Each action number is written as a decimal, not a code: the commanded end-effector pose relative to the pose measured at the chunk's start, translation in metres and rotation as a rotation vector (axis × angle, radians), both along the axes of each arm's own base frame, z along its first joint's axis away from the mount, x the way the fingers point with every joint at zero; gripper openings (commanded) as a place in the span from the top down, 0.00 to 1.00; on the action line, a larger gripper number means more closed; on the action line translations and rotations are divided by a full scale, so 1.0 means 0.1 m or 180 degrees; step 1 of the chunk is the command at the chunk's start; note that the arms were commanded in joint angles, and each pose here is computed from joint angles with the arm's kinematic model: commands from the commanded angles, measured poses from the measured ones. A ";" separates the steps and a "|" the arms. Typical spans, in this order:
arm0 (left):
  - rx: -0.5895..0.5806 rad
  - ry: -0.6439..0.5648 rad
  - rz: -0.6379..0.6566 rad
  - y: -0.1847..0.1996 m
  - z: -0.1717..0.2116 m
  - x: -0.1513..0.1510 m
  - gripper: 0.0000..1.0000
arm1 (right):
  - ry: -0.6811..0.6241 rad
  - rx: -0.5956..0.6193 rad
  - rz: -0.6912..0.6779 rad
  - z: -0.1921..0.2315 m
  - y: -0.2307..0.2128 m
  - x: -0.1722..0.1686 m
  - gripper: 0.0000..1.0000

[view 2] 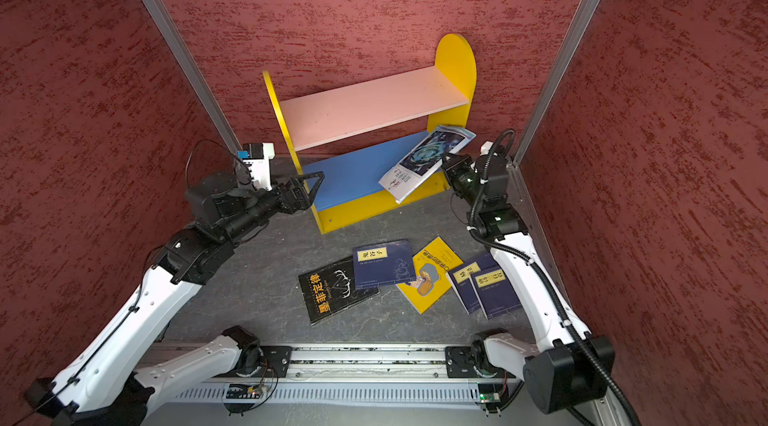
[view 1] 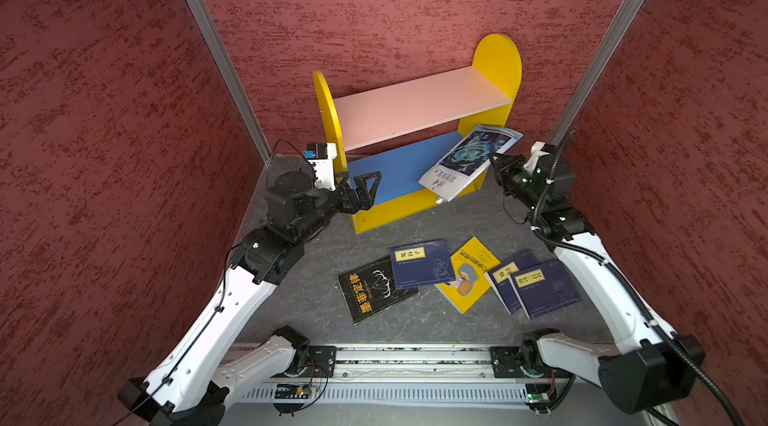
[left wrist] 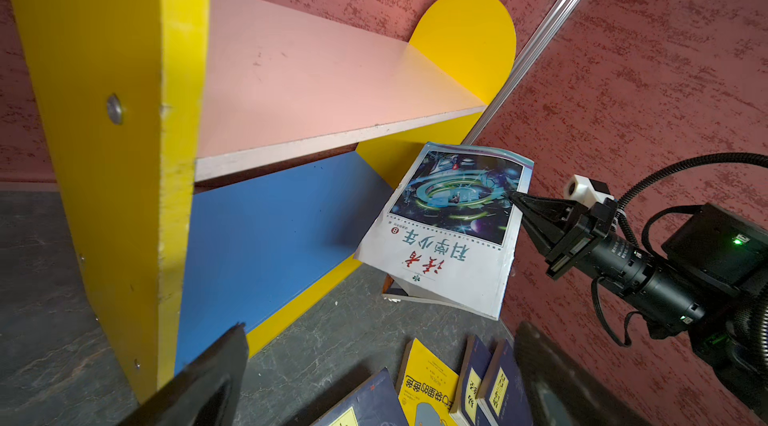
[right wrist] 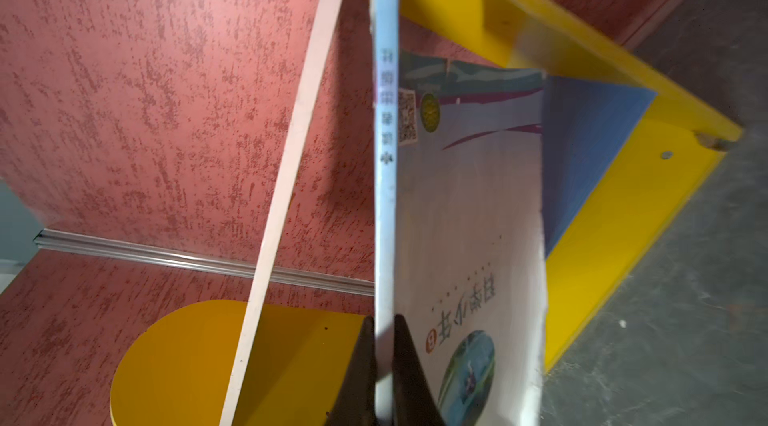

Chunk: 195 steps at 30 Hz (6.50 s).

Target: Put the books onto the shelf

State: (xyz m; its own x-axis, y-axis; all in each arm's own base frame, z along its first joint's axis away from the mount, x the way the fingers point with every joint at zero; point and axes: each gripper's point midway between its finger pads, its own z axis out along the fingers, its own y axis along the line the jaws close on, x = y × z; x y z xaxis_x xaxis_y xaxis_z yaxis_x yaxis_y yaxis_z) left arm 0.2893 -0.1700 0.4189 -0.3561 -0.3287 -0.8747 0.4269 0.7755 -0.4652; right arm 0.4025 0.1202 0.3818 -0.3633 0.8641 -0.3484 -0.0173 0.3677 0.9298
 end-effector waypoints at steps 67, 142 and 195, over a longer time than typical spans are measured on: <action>-0.0200 0.0498 0.1210 1.08 -0.68 0.09 0.00 | 0.0577 -0.0357 -0.0592 -1.52 1.24 0.43 0.37; -0.0170 0.0778 0.1587 1.33 -0.96 0.59 0.01 | 0.0261 0.1106 0.2082 -1.37 1.57 0.98 0.50; -0.0013 0.0799 0.1497 1.59 -0.93 0.40 0.01 | 0.0848 0.0334 0.0696 -2.06 1.78 0.99 0.64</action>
State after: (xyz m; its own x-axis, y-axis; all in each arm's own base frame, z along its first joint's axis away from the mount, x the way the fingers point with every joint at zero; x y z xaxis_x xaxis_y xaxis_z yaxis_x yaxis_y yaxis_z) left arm 0.3329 -0.0115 0.3125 -0.3826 -0.5278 -0.7583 -0.1233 0.8426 -0.5243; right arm 0.4936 0.3054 0.1843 -0.6335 0.7709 -0.0670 0.1910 0.2397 0.9519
